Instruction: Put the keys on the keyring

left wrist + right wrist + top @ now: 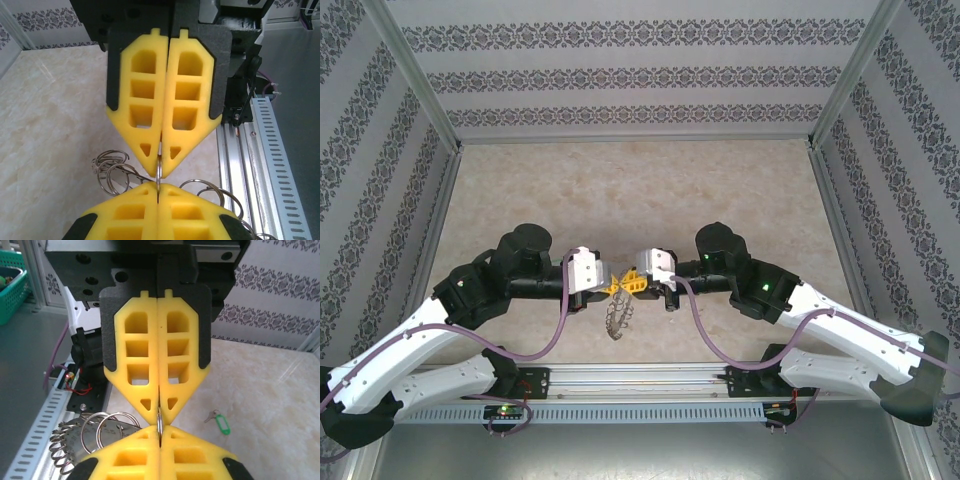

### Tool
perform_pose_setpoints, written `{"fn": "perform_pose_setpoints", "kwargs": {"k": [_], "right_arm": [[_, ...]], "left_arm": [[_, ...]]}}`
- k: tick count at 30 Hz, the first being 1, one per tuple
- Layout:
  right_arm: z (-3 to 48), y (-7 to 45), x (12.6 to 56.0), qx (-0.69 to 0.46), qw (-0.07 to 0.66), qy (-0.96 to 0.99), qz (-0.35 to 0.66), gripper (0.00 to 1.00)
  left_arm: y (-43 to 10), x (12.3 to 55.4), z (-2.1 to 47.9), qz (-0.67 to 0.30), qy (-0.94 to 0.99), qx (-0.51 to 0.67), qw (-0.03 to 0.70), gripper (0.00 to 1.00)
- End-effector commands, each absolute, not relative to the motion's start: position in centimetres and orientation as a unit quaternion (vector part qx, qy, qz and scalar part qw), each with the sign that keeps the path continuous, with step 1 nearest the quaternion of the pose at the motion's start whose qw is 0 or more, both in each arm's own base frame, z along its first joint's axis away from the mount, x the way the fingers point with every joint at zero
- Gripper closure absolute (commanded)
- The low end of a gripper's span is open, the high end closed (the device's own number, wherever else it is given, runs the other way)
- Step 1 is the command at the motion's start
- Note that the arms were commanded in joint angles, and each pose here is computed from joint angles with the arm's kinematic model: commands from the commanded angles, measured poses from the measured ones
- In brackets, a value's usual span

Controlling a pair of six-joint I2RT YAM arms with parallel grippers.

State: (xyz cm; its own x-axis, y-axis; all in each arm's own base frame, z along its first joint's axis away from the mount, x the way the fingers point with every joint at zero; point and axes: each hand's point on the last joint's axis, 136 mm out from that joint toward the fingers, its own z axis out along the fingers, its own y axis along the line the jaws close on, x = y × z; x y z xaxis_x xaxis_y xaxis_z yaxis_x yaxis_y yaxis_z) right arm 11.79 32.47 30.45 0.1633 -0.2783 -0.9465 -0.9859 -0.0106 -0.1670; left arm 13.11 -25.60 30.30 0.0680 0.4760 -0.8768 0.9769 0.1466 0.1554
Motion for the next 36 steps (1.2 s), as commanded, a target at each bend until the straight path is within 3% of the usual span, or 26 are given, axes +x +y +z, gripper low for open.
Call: {"fn": "perform_pose_setpoints", "kwargs": {"k": [1, 3, 8, 19, 36], "right_arm": [[31.9, 32.6, 11.4, -0.605, 0.482, 0.506, 0.381, 1.0], [32.1, 32.4, 11.5, -0.601, 0.489, 0.507, 0.379, 1.0], [34.1, 31.7, 11.0, -0.564, 0.529, 0.473, 0.421, 1.0], [36.3, 31.6, 10.1, -0.503, 0.557, 0.423, 0.508, 1.0], [36.6, 31.9, 9.8, -0.499, 0.554, 0.403, 0.531, 1.0]], "left_arm": [[-26.0, 12.5, 31.7, -0.294, 0.598, 0.595, 0.45, 1.0], [-26.0, 12.7, 31.7, -0.298, 0.597, 0.586, 0.46, 1.0], [-26.0, 12.8, 32.9, -0.336, 0.571, 0.526, 0.533, 0.85], [-26.4, 11.4, 35.5, -0.419, 0.503, 0.481, 0.584, 0.84], [-26.1, 11.0, 36.6, -0.428, 0.485, 0.472, 0.599, 0.82]]}}
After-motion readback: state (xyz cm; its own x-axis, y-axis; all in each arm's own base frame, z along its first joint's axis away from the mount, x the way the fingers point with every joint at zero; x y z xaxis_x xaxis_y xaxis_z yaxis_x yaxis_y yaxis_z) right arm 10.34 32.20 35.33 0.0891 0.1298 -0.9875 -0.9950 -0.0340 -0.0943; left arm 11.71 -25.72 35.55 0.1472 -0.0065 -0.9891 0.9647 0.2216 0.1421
